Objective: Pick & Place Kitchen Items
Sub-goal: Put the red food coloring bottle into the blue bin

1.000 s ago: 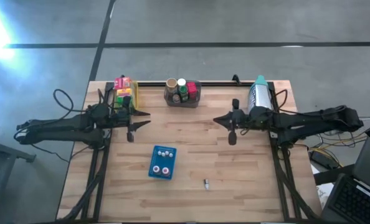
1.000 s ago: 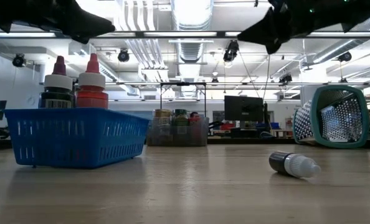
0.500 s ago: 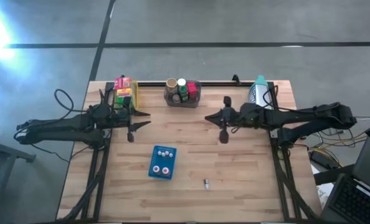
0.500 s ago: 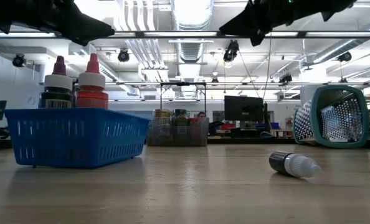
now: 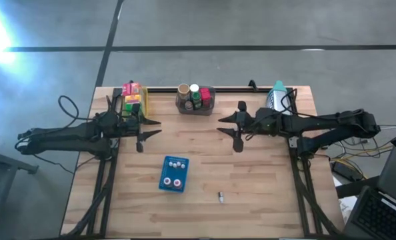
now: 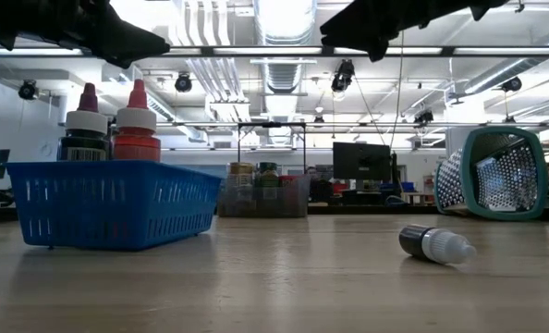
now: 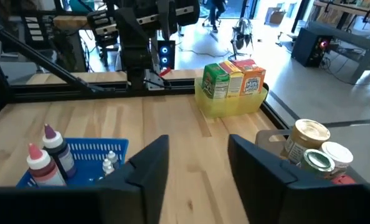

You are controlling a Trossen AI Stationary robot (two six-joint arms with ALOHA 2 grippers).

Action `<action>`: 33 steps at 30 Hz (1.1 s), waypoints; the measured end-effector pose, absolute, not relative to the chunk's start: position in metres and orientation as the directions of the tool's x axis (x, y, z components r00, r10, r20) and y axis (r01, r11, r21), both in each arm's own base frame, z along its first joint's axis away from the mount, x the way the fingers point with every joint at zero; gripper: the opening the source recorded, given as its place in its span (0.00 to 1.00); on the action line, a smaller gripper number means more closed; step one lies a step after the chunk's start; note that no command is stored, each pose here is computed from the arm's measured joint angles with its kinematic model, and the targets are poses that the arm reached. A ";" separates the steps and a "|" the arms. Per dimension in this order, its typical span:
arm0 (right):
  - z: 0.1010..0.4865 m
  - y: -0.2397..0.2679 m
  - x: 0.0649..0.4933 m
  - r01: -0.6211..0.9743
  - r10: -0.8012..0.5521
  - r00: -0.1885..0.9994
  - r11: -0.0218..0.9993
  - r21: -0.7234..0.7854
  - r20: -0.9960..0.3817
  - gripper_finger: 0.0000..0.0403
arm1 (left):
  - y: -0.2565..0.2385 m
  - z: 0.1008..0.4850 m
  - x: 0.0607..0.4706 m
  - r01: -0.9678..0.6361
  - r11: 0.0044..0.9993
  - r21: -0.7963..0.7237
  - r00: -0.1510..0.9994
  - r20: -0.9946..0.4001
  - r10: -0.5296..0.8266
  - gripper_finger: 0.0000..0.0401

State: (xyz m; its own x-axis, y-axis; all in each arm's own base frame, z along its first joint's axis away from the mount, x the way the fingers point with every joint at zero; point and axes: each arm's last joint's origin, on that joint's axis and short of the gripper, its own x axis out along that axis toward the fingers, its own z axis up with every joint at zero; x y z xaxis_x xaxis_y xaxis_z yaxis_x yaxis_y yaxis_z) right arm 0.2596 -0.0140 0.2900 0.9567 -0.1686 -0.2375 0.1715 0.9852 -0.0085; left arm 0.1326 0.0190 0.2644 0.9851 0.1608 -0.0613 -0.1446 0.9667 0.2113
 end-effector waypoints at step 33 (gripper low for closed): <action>0.314 0.031 0.313 0.205 -0.172 0.894 0.978 0.036 -0.414 0.45 | 0.019 0.264 0.133 -0.143 0.968 0.206 0.985 -0.069 0.160 0.35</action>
State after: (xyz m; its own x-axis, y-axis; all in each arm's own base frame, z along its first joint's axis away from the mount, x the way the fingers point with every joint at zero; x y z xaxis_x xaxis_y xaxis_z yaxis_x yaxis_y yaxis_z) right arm 0.3133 0.0313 0.3135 0.8938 -0.1720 -0.4141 0.2051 0.9781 0.0365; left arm 0.1326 0.0190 0.2636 0.9846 0.1603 -0.0692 -0.1432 0.9680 0.2059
